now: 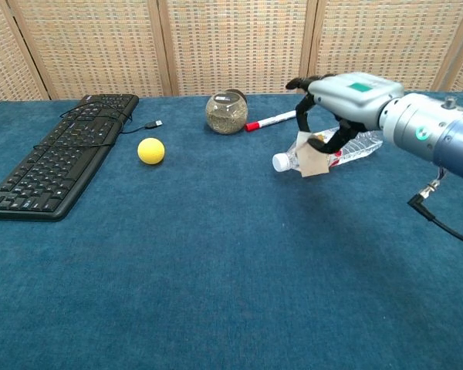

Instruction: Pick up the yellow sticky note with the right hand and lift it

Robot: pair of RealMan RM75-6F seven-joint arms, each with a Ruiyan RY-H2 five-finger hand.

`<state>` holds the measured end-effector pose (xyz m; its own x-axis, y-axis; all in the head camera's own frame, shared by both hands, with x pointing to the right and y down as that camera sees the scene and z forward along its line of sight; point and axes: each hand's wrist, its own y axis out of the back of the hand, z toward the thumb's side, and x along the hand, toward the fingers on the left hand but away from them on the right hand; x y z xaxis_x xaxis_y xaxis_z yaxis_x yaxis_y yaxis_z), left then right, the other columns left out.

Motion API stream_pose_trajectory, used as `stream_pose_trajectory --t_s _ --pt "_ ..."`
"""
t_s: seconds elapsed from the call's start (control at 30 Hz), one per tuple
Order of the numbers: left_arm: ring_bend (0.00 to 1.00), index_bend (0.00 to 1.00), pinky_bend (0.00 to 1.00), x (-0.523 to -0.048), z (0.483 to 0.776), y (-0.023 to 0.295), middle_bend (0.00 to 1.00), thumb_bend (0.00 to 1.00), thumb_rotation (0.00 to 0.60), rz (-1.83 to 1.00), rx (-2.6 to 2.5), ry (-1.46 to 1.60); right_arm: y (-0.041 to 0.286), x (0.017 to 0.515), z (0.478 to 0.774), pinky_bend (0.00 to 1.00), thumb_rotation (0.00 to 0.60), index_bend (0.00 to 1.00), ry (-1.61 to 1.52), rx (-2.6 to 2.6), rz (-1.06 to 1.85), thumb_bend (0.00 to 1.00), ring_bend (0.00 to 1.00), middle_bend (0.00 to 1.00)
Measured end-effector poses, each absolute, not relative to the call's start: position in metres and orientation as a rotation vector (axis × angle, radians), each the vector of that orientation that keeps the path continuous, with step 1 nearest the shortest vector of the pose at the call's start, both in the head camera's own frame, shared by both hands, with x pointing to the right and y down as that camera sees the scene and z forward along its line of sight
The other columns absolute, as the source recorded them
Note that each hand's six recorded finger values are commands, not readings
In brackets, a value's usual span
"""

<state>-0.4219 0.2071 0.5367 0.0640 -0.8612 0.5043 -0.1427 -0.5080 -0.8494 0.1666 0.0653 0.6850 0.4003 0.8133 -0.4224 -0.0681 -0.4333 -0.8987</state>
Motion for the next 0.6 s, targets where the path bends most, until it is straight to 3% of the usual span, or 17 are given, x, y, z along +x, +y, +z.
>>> stream_pose_trajectory --t_s 0.27,0.6 --pt "0.0 0.0 0.0 -0.421 0.536 0.208 0.0 0.0 0.6 -1.488 -1.733 1.004 0.064 0.167 0.671 0.0 0.6 0.79 -0.695 -1.796 1.15 0.53 0.0 0.0" --pt "0.0 0.0 0.0 -0.42 0.537 0.208 0.0 0.0 0.6 -1.49 -1.733 0.994 0.117 0.111 0.64 0.0 0.6 0.8 -0.742 -2.418 0.964 0.53 0.0 0.0"
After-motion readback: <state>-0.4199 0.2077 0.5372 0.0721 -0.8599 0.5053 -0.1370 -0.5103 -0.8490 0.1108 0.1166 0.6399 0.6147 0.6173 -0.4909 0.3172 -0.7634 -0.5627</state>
